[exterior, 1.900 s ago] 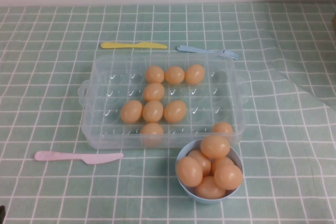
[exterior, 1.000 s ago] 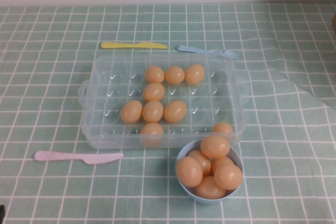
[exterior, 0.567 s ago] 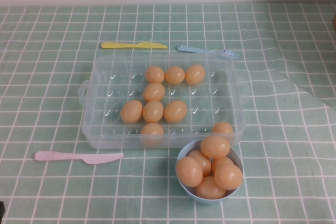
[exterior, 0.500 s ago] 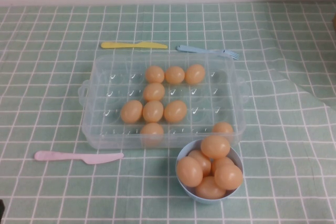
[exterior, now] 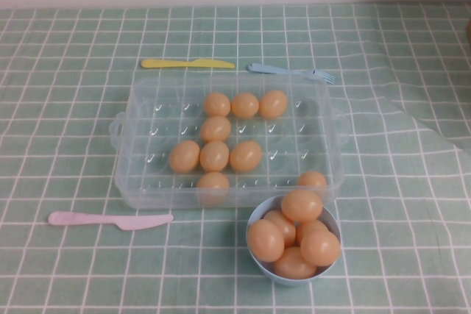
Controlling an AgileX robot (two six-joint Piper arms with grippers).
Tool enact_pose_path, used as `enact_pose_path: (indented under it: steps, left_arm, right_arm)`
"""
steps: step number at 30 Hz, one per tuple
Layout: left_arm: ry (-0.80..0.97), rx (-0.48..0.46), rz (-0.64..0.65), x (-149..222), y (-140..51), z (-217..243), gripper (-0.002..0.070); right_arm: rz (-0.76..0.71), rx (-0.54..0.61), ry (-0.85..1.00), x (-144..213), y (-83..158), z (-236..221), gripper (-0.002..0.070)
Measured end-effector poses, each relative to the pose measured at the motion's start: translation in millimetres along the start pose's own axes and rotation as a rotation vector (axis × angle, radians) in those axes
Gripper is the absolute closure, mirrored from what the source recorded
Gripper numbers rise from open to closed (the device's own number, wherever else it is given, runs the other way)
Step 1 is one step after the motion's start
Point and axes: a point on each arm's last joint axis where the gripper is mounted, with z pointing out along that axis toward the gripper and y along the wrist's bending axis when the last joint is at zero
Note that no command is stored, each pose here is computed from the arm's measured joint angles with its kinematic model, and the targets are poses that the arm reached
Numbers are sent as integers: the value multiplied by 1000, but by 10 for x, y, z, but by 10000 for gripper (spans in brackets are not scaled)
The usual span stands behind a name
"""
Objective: Take an egg out of the egg box
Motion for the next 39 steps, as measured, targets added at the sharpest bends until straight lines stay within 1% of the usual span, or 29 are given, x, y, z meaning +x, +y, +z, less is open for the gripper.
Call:
enact_pose_path:
  steps: [2,5,8,10,14,17,19,23,27,30,32,35,39]
  left_arm:
    - [-6,2,-15,-6,-2,0,678]
    - [3,7,-79,-9,-13,-3,678]
    - [57,10,-93,-104,-96,-3,678]
    - [114,1,-77,-215,-177,18,678]
    - [242,-31,3,-509,-361,96,678]
    - [391,-83,80,-708,-471,231,678]
    - [499,-108,155,-801,-518,356,678]
    - [675,-117,280,-980,-612,679,678]
    - [807,-107,357,-1083,-666,1038,678]
    - [907,-81,421,-1085,-696,1367,678]
    - [949,-37,487,-1075,-752,1563,678]
    - [1007,60,598,-1012,-898,1832,678]
    - [1147,223,794,-789,-1092,2162,678]
  right_arm:
    - [0,0,0,0,0,0,694]
    - [0,0,0,0,0,0,694]
    - [0,0,0,0,0,0,694]
    - [0,0,0,0,0,0,694]
    - [0,0,0,0,0,0,694]
    - [0,0,0,0,0,0,694]
    - [0,0,0,0,0,0,694]
    - [0,0,0,0,0,0,694]
    - [0,0,0,0,0,0,694]
    - [0,0,0,0,0,0,694]
    - [0,0,0,0,0,0,694]
    - [0,0,0,0,0,0,694]
    - [0,0,0,0,0,0,694]
